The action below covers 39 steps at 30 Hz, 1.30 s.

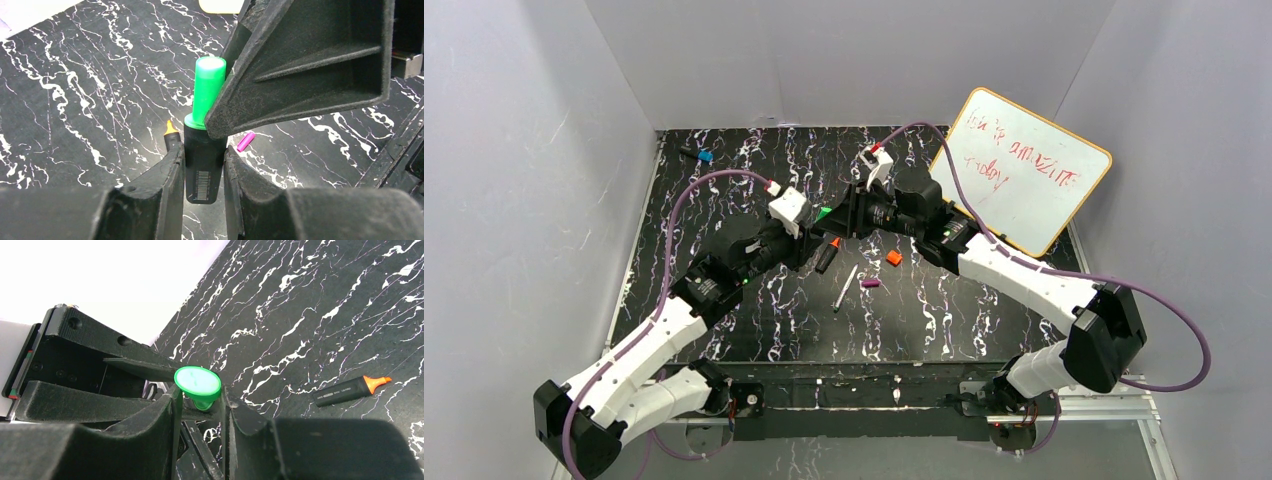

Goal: Insert the pens into the pen caps

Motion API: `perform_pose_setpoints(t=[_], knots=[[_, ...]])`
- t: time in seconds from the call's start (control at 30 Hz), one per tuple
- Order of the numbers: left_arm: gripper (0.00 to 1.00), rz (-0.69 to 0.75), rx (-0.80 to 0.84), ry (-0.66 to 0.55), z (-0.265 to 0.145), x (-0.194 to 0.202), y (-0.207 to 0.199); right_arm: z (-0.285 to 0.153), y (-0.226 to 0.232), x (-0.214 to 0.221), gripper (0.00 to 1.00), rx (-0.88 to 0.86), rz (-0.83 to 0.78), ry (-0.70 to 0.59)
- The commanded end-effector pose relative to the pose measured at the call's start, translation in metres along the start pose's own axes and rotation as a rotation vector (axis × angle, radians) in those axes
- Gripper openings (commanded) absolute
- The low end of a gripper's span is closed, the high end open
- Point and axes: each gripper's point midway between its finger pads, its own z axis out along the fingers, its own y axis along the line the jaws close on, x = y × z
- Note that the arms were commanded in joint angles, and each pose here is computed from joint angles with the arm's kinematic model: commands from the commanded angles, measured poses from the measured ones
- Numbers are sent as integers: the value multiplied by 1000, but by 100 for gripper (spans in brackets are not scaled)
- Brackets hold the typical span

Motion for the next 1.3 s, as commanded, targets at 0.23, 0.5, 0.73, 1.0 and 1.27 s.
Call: perform_pose_setpoints(t=[0.23, 0.5, 0.73, 1.0, 1.27], knots=[[0, 96, -50, -132, -7, -49, 11, 3, 14, 20, 14, -75, -48, 91], [0, 133, 143, -67, 4, -22, -20, -7, 16, -11, 68, -37, -149, -36], [0, 163, 195, -75, 1, -13, -28, -39, 11, -43, 99, 43, -296, -207], [0, 108, 320, -93, 3, -20, -49, -89, 39, -38, 99, -120, -558, -323], [0, -60, 547, -276, -7, -91, -73, -120, 44, -33, 99, -138, -688, -364]])
